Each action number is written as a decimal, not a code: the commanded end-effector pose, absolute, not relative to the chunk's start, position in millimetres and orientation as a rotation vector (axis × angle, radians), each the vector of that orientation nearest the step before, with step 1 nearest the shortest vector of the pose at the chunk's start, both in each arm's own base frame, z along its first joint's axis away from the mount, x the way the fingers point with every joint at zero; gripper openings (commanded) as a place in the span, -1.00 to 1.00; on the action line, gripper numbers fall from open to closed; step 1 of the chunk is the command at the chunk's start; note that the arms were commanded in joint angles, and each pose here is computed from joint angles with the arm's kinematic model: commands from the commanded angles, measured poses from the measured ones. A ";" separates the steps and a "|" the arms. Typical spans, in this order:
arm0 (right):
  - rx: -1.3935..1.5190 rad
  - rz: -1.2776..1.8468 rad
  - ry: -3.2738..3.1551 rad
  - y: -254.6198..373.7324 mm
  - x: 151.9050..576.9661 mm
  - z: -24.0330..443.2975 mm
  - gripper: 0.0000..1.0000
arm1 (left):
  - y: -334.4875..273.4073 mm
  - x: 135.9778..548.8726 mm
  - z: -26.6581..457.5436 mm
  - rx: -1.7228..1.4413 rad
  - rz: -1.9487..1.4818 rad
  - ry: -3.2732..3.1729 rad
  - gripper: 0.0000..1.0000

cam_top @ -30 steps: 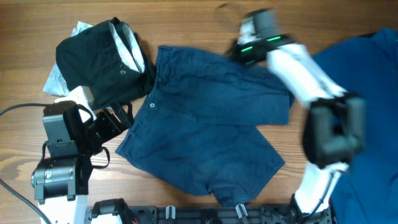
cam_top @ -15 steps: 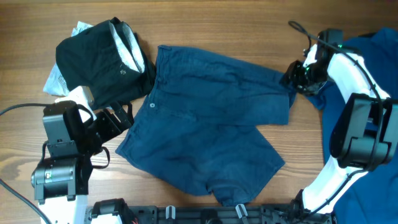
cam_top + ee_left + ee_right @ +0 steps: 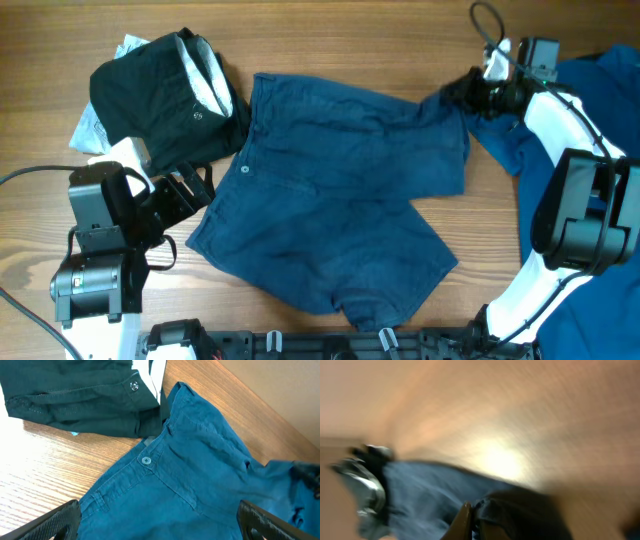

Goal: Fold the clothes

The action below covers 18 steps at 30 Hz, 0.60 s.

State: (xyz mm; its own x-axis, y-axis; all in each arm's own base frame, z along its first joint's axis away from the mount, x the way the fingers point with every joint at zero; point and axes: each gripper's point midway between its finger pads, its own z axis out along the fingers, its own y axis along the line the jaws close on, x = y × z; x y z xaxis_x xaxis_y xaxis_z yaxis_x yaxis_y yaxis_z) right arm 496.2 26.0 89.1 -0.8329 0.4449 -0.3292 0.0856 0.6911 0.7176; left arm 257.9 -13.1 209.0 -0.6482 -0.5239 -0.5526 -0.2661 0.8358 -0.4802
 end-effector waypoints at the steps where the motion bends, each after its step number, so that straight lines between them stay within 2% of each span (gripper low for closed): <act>1: 0.476 1.078 2.302 22.0 517.0 112.2 0.02 | -14.9 260.4 218.8 -0.539 -0.479 2.278 0.99; 5: 0.549 0.857 2.357 -4.0 517.0 91.6 0.01 | -14.9 261.0 219.4 -0.537 -0.479 2.274 1.00; 11: 0.541 0.596 2.555 -33.6 482.7 54.6 0.02 | -14.7 261.9 220.4 -0.535 -0.478 2.269 1.00; 12: 0.549 0.533 2.584 -39.9 477.6 49.2 -0.06 | -14.7 262.5 221.0 -0.533 -0.479 2.266 0.99; 14: 0.609 0.381 2.641 -56.9 465.3 38.2 -0.44 | -14.5 264.0 222.7 -0.530 -0.479 2.257 0.99; 15: 0.630 0.329 2.655 -63.8 461.3 35.3 -0.55 | -14.5 264.1 222.8 -0.529 -0.479 2.257 0.99; 18: 0.668 0.292 2.677 -73.9 453.2 31.8 -0.61 | -14.6 263.1 221.9 -0.532 -0.479 2.262 1.00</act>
